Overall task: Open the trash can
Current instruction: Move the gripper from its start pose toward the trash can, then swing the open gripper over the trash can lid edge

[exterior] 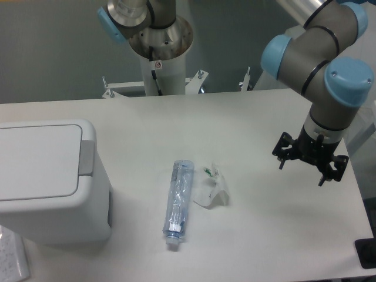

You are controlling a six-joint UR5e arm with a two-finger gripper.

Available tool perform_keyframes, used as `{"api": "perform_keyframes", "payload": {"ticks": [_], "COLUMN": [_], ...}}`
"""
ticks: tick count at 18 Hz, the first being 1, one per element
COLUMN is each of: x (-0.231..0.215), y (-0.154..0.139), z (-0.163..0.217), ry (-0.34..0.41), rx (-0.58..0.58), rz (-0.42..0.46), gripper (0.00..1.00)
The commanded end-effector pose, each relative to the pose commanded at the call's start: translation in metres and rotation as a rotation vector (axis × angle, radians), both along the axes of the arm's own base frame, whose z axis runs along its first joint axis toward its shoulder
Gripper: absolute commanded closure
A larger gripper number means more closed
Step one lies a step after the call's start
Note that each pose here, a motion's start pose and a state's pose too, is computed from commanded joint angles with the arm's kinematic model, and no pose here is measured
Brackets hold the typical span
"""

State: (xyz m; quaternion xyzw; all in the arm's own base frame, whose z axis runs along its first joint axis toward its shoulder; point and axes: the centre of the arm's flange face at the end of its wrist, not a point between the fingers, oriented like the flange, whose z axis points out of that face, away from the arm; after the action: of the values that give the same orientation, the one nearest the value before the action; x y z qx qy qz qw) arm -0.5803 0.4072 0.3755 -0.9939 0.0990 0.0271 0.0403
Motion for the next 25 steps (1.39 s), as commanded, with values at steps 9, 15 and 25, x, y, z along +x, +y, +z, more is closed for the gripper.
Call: {"api": "perform_keyframes", "payload": {"ticks": [9,15,25], "x": [0.018,0.039,0.143], "y": [0.027,0.054,0.122], "z": [-0.001,0.012,0.081], "ry": [-0.015,-0.054,-0.150], "rx": [0.037,0.137,0.303], "rz": [0.239,0.417,0.437], "gripper": [0.00,0.00,0.00]}}
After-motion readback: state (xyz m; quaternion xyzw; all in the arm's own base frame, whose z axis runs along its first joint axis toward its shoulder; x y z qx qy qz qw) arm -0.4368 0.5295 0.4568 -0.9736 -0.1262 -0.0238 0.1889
